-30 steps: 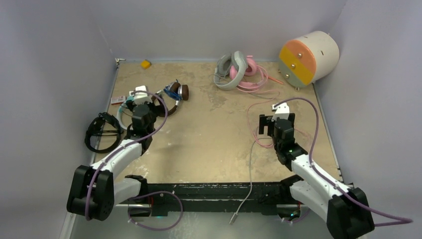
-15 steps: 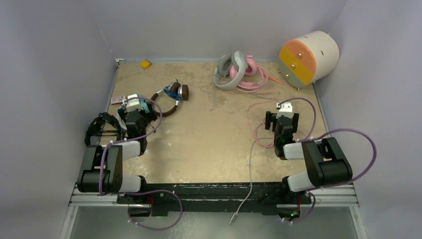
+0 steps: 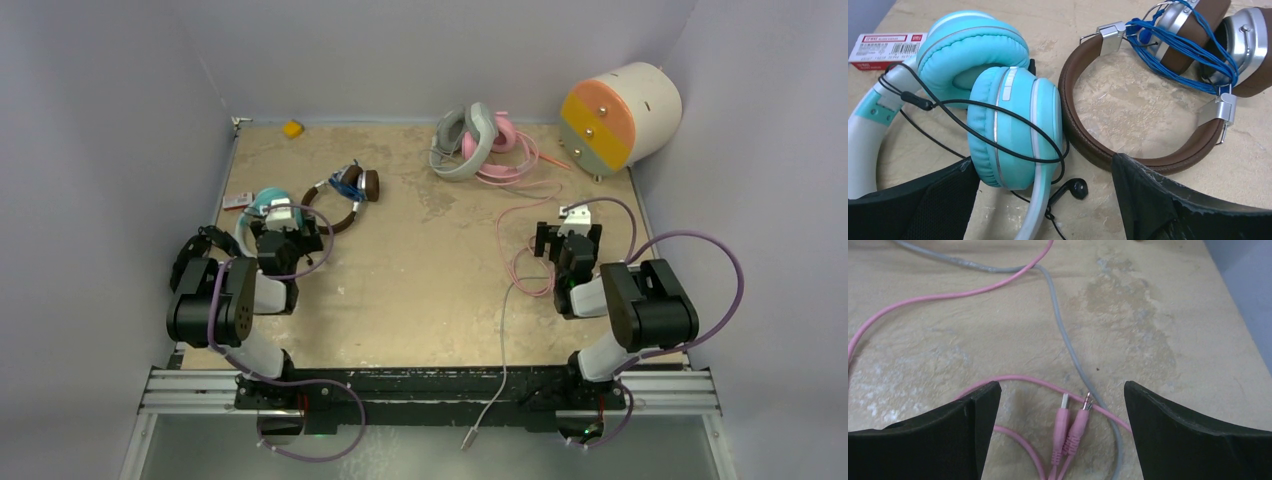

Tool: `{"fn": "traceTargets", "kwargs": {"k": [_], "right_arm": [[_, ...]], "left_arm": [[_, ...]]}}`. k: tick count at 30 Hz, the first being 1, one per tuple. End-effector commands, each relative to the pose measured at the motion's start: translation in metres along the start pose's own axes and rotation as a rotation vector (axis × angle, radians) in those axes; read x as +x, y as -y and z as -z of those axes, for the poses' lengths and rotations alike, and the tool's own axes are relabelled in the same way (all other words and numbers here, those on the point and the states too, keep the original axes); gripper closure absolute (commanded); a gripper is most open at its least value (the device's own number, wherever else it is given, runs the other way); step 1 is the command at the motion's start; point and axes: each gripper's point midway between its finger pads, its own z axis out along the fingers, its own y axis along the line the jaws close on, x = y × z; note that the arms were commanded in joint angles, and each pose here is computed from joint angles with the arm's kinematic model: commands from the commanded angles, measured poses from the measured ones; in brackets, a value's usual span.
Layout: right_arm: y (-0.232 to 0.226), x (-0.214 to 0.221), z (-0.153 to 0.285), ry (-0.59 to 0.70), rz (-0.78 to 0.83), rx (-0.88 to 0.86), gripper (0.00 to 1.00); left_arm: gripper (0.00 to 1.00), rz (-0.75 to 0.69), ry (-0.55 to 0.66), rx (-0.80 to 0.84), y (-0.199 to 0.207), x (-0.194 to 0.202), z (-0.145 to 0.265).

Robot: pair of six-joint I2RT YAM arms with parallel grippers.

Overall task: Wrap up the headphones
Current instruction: Reset both arms

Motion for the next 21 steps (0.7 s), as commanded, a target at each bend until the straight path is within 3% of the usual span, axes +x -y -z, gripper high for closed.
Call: {"fn": "traceTargets", "kwargs": {"k": [1, 4, 21], "right_arm": [[-0.0208, -0.0078, 0.0011, 0.035, 0.010, -0.139, 0.02], [-0.0108, -0.0166, 0.0012, 0.094, 0.023, -0.090, 0.01], [-0.0133, -0.0122, -0.0022, 0.060, 0.008, -0.097, 0.01]], "left_arm": [[0.07, -0.033, 0.105, 0.092, 0.0148, -0.0281, -0.0046], [0.03, -0.035, 0.103, 0.093, 0.0151, -0.0284, -0.0040], [0.01, -0.033, 0.103, 0.093, 0.0152, -0.0280, -0.0047]]}}
